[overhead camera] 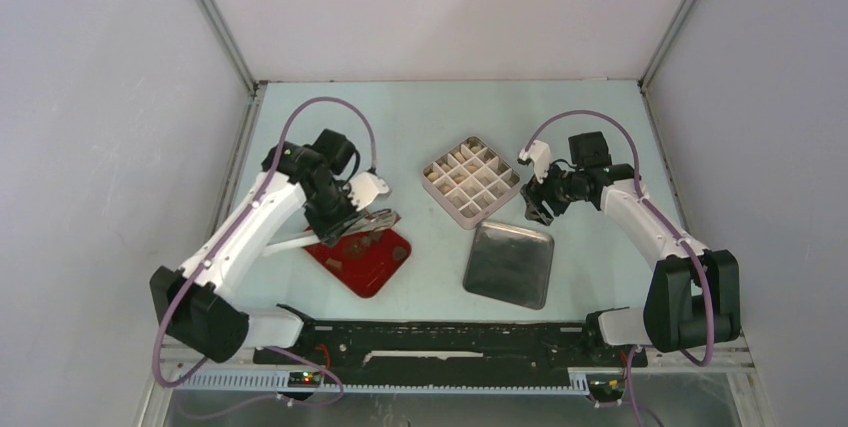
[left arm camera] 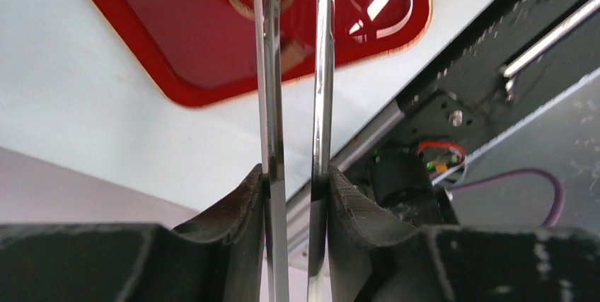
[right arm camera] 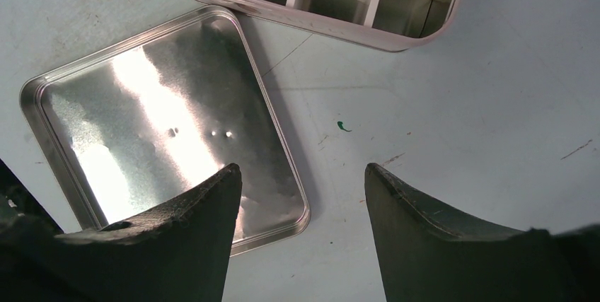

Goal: Pack the chocolate

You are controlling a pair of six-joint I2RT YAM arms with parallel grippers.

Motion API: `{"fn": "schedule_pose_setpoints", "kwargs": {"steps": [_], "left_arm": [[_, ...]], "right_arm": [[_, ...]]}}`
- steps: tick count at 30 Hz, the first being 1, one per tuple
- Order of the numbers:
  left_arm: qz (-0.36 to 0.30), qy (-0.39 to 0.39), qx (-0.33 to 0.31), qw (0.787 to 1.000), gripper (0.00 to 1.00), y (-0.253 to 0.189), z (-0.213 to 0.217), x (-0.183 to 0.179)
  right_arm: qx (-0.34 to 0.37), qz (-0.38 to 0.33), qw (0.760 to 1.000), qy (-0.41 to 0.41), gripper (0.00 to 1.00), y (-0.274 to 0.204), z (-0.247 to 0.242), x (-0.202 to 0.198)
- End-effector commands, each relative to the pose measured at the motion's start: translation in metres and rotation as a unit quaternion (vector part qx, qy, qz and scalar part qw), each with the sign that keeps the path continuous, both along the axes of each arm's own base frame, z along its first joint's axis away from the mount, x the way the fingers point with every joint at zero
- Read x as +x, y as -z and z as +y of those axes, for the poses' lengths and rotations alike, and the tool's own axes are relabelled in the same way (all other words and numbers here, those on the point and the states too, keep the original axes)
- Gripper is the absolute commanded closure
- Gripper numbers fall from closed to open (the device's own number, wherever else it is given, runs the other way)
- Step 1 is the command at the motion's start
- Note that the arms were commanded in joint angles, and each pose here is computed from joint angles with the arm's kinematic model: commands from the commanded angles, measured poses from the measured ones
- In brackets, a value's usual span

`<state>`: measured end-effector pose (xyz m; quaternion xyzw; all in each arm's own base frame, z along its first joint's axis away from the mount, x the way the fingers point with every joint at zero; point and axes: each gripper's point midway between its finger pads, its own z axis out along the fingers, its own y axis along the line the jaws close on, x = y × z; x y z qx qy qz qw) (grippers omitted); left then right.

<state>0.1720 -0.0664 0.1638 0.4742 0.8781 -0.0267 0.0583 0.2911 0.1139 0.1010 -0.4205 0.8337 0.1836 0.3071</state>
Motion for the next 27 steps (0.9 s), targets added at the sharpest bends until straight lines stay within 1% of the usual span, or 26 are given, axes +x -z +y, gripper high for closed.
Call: {"fn": "schedule_pose_setpoints", "kwargs": {"steps": [1, 7, 16, 21, 27], "left_arm": [[-0.046, 0.013, -0.081, 0.996, 0.94, -0.014, -0.048, 0.045], [-0.066, 0.022, -0.109, 0.992, 0.92, -0.016, -0.095, 0.085], [-0.061, 0.016, -0.11, 0.992, 0.9, -0.003, -0.135, 0.122], [-0.043, 0.025, -0.105, 0.993, 0.88, 0.008, -0.148, 0.124], [-0.018, 0.043, -0.085, 0.995, 0.87, 0.02, -0.151, 0.113]], "right_arm": [[-0.004, -0.015, 1.0, -0.005, 0.33, -0.007, 0.001, 0.008], [-0.003, -0.016, 1.0, -0.001, 0.33, -0.009, -0.002, 0.007], [-0.001, -0.018, 1.0, 0.001, 0.33, -0.011, -0.005, 0.007], [-0.002, -0.015, 1.0, 0.001, 0.33, -0.009, -0.006, 0.006], [-0.005, -0.011, 1.0, -0.003, 0.33, -0.006, -0.006, 0.006]]}}
